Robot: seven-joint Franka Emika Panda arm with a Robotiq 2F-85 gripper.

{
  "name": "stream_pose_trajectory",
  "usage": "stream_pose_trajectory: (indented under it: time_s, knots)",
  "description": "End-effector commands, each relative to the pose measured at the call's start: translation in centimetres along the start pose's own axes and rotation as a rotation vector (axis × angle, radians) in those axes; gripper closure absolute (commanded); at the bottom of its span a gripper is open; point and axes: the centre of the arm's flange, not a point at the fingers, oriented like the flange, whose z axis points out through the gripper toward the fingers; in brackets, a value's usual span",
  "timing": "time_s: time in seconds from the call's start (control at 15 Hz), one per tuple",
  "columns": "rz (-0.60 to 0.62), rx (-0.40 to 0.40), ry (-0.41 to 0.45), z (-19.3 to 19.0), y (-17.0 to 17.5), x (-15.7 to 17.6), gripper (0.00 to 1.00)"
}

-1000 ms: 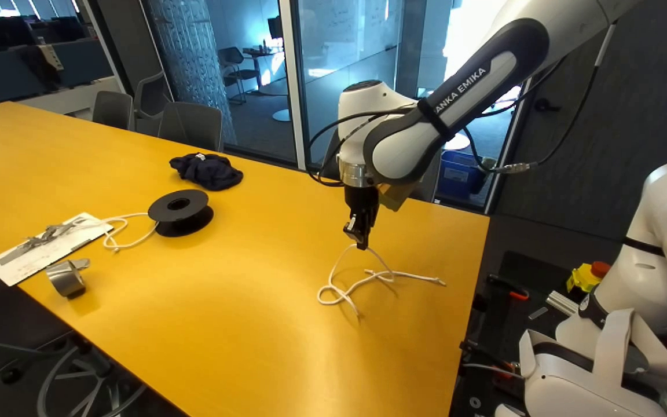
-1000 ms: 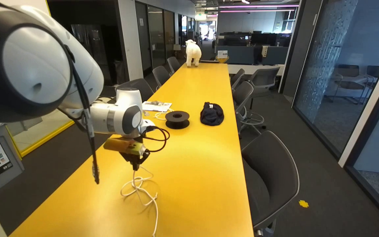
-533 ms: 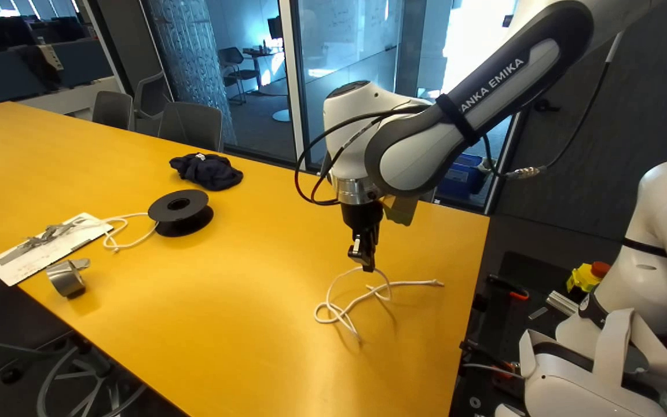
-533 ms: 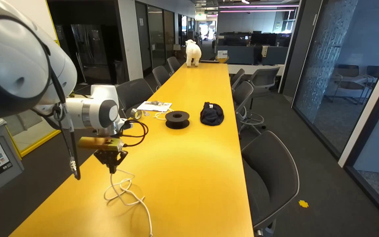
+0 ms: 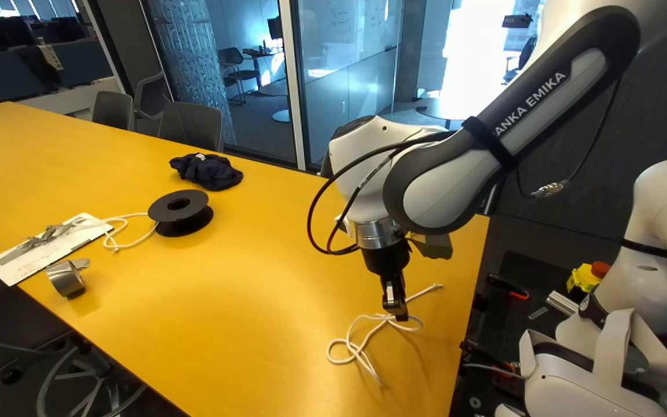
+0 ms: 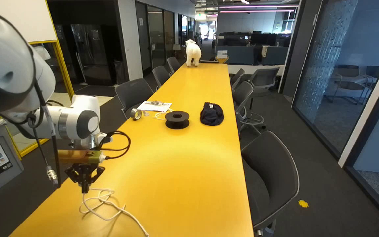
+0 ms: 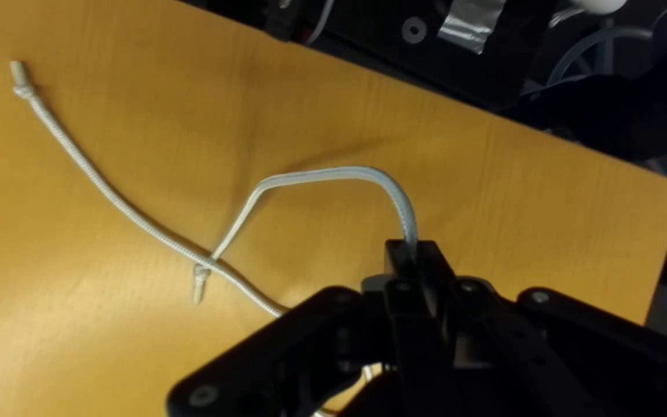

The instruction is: Unfold the rope on the table

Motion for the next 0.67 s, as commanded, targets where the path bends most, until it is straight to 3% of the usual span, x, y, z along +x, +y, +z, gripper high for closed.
stream_pose_trajectory:
  time_s: [0.0, 0.33, 0.6]
  knots:
    - [-0.092, 0.147, -0.027, -0.5, -1.9, -3.6, 0.92]
    - [-0.148, 0.298, -0.07, 0.1, -2.6, -5.9, 0.92]
    - [-0.13, 0.301, -0.022, -0.3, -1.2, -5.0, 0.91]
